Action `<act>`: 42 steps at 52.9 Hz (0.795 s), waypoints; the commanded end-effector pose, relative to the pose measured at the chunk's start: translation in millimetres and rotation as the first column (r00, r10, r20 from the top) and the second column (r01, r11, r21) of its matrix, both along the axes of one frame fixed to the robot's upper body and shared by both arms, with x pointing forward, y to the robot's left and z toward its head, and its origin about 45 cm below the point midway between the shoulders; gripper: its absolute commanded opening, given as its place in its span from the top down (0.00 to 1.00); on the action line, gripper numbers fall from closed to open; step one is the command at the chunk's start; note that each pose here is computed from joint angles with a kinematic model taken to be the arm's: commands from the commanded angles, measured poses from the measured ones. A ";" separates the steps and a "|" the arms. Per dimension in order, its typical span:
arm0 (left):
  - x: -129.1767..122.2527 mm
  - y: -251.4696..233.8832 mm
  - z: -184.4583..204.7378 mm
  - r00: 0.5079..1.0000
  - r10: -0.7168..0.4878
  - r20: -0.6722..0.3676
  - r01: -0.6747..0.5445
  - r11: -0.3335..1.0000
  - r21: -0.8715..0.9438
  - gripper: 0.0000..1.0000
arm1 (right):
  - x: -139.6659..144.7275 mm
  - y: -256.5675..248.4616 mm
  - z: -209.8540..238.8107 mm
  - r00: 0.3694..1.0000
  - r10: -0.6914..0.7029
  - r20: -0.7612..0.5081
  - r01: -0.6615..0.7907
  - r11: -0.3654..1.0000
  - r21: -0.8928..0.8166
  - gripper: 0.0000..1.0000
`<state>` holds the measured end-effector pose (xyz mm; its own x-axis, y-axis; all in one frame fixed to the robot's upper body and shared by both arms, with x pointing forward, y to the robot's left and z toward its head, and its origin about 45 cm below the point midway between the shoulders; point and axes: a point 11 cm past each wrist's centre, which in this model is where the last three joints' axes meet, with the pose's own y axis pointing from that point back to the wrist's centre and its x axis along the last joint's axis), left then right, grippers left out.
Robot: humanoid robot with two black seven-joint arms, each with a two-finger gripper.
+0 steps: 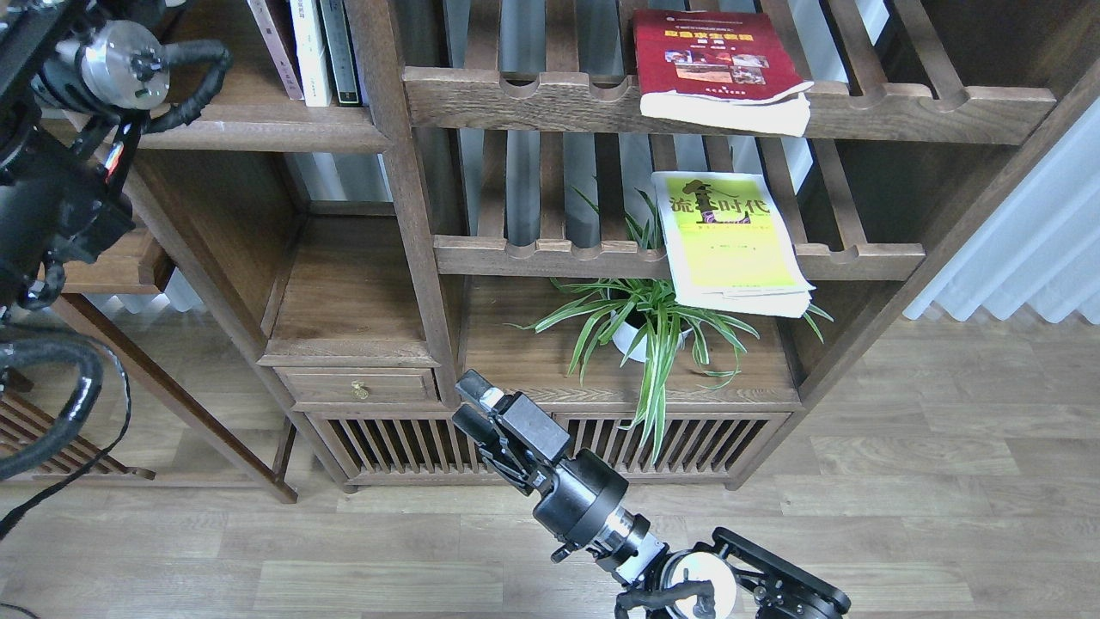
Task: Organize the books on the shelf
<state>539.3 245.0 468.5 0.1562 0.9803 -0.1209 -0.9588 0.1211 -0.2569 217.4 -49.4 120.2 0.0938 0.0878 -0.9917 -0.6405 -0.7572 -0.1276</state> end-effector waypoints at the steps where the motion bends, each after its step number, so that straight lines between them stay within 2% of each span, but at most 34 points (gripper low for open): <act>1: 1.6 -9.7 7.2 1.000 -0.010 0.023 0.010 1.000 -0.016 0.44 | -0.5 -0.1 -0.4 1.000 -0.001 -0.002 0.001 1.000 0.000 0.02; 26: 1.6 -10.6 14.9 0.998 -0.014 0.064 0.023 0.989 -0.145 0.42 | -5.2 -1.4 -4.0 1.000 -0.006 -0.018 0.006 1.000 0.001 0.02; 36: -1.4 -11.6 35.8 0.993 -0.018 0.117 0.038 0.984 -0.174 0.41 | -5.7 -1.8 -4.6 1.000 -0.008 -0.020 0.008 1.000 0.001 0.02; 42: -5.0 -7.3 44.3 0.989 -0.017 0.149 0.048 0.977 -0.207 0.35 | -3.3 -3.2 -3.7 1.000 -0.015 -0.017 0.015 1.000 0.002 0.02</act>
